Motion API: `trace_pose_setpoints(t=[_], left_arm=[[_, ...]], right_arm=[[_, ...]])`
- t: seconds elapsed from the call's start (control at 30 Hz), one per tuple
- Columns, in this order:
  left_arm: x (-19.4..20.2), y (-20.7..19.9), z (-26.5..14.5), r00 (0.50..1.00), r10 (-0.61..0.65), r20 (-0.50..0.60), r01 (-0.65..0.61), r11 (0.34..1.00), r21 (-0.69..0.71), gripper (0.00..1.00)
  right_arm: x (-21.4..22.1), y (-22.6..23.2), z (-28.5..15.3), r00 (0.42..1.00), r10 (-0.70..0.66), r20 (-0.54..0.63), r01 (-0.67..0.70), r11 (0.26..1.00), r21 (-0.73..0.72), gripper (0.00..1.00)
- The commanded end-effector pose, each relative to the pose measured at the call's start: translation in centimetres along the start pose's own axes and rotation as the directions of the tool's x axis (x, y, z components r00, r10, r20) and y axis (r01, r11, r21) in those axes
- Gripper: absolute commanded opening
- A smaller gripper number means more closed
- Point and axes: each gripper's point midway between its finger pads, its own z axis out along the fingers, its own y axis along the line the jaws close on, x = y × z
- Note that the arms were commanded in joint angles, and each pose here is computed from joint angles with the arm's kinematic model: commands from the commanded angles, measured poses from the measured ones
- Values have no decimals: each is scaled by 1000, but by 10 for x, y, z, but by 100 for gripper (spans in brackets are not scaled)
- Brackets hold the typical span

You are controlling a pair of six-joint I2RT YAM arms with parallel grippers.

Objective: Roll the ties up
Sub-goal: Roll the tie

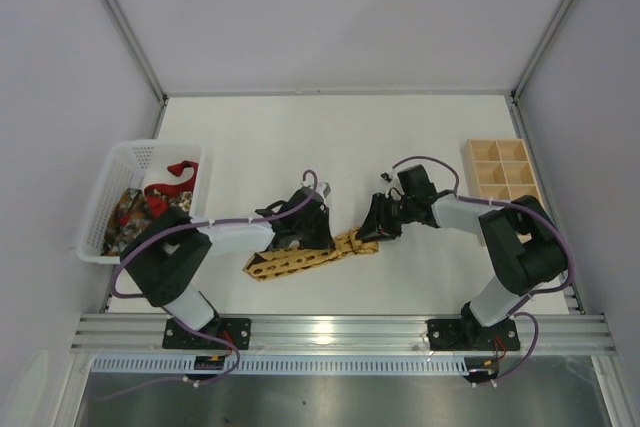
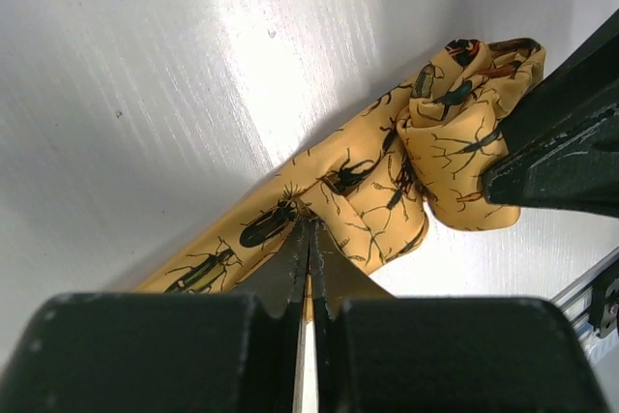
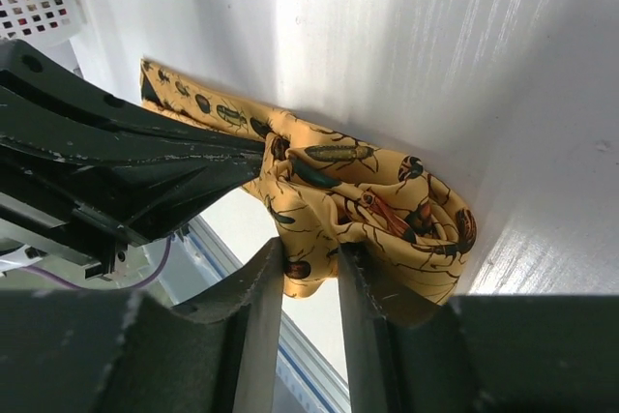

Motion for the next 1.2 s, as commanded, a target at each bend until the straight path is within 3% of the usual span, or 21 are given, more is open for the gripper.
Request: trace_pose_setpoints(t=[0.0,0.2,0.53,0.63,0.87,1.03,1.17], left_arm=[[-2,-10,-12,1000,6,4,-6,1000,21,4],[-5,-12,-15,1000,12,10,-13,1000,21,5],[-5,-15,-11,1000,7,5,-7,999,36,5],[-6,-16,-13,1000,8,8,-8,999,40,5],[-16,-24,-22,999,38,20,-39,998,48,8],[-59,-50,-36,992,81,95,-88,993,77,16],[-97,-73,-38,988,84,129,-103,983,149,21]], right_arm=[[-5,1,-1,999,-23,23,24,999,-27,32],[7,8,-4,999,-21,-26,18,994,-111,36],[-3,5,-16,1000,-4,28,8,990,-141,38],[-8,4,-14,1000,3,26,0,990,-144,32],[-9,0,-8,1000,-3,4,4,993,-118,4],[11,-13,-4,998,-13,-64,10,999,-46,0],[10,-18,-8,996,-64,-55,66,997,37,0]])
